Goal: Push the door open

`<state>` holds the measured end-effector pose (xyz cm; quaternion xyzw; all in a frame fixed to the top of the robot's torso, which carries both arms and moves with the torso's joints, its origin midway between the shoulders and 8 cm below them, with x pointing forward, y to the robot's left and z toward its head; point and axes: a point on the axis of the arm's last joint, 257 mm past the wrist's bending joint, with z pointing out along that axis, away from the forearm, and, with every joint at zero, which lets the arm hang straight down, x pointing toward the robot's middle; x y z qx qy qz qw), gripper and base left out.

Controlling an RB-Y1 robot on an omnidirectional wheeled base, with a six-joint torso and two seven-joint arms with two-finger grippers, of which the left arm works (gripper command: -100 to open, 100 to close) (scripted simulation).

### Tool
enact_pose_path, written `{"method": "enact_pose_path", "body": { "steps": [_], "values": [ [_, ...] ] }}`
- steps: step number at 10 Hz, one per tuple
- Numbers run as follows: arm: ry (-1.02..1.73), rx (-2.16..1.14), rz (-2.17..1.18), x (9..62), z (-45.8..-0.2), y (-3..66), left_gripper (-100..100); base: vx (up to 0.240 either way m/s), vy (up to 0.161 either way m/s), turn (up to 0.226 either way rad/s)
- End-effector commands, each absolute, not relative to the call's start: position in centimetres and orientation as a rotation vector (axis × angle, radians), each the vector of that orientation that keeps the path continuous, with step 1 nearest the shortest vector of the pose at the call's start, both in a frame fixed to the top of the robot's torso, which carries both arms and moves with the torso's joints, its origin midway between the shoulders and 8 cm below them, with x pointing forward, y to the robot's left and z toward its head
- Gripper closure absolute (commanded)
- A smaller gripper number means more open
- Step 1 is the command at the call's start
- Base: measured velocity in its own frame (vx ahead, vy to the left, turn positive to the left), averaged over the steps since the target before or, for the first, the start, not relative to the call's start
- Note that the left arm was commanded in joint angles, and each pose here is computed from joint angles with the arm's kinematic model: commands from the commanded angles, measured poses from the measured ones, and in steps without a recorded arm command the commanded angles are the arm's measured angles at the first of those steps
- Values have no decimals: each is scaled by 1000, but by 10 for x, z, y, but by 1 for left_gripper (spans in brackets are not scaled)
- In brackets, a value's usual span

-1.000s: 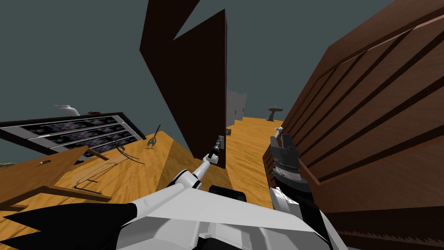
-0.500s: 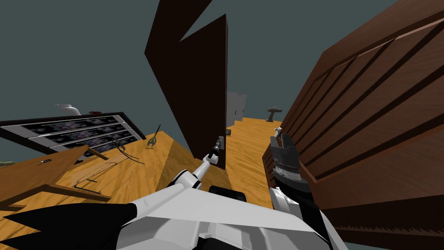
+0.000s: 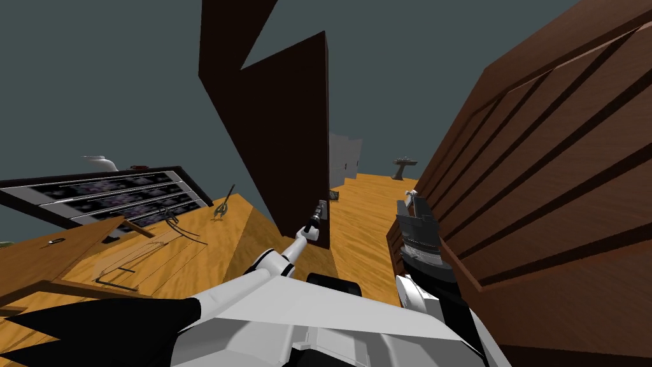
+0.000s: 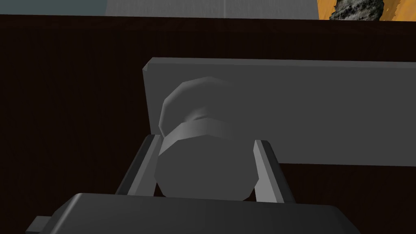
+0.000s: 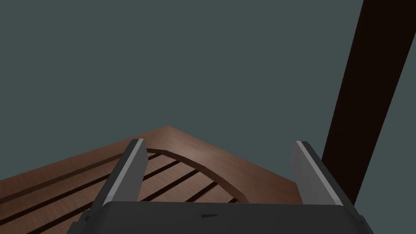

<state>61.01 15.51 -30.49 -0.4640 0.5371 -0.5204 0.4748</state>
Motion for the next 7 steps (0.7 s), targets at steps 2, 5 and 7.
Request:
{"method": "enact_pose_path", "body": {
  "steps": [2,5,7],
  "values": [
    [1278,-1144,-1243,615,-299,181,100,210,-99,45],
    [1257,-1160,-1222,616,-299,198,100,153,-96,44],
    [1246,-1169,-1211,617,-298,207,100,125,-104,54]
  ]
}}
